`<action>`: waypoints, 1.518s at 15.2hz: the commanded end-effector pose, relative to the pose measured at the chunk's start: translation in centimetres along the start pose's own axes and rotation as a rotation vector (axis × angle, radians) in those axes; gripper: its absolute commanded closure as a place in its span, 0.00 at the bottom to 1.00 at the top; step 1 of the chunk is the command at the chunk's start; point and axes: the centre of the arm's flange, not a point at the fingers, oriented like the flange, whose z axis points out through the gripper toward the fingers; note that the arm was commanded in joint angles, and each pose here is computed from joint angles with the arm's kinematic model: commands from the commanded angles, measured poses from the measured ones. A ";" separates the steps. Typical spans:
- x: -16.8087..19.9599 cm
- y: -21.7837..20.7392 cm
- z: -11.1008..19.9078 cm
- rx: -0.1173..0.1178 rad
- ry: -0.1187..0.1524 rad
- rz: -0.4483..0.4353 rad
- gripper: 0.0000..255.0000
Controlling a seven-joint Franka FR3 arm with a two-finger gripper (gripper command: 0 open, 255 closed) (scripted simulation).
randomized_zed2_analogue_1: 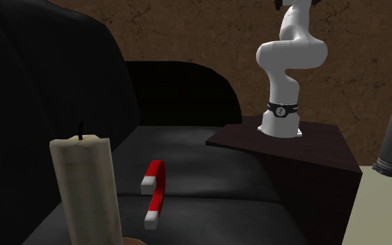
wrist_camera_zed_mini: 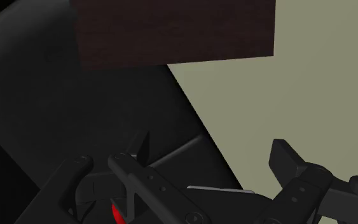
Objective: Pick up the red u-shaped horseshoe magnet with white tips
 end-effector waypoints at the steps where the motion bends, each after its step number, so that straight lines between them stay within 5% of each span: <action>1: 0.0 0.0 0.0 0.000 0.000 0.000 0.00; 23: 20.1 11.3 16.7 -0.043 0.015 -0.332 0.00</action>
